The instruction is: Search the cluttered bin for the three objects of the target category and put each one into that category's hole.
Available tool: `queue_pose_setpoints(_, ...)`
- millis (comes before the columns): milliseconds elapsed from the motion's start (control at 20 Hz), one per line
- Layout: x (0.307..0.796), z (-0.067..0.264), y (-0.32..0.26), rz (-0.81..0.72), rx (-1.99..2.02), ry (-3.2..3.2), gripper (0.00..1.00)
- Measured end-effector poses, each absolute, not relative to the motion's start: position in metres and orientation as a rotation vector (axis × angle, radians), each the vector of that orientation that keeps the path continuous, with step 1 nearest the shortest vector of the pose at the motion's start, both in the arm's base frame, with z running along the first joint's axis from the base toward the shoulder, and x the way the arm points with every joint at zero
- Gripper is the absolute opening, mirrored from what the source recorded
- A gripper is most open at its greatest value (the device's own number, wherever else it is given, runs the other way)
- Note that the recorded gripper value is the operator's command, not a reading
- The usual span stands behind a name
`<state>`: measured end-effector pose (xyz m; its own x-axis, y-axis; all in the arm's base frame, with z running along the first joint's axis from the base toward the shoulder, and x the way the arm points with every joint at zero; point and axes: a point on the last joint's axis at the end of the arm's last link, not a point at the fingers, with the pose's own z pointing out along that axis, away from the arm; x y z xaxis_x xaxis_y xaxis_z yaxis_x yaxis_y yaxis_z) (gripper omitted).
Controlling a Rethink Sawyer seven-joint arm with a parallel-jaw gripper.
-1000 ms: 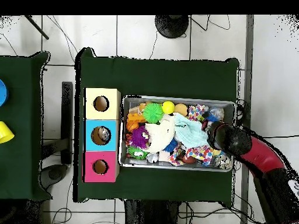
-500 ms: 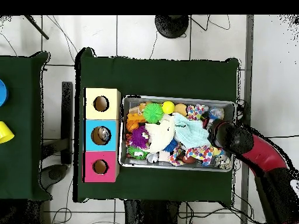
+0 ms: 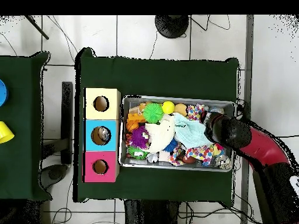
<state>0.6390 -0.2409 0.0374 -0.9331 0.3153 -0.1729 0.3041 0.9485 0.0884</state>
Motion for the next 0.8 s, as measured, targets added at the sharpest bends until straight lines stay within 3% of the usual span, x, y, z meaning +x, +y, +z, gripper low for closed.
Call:
queue_pose_setpoints(300,0.645,0.050,-0.240,0.117,0.507,2.917,1.00)
queue_pose_setpoints(800,0.638,0.040,-0.250,0.148,0.571,2.919,1.00)
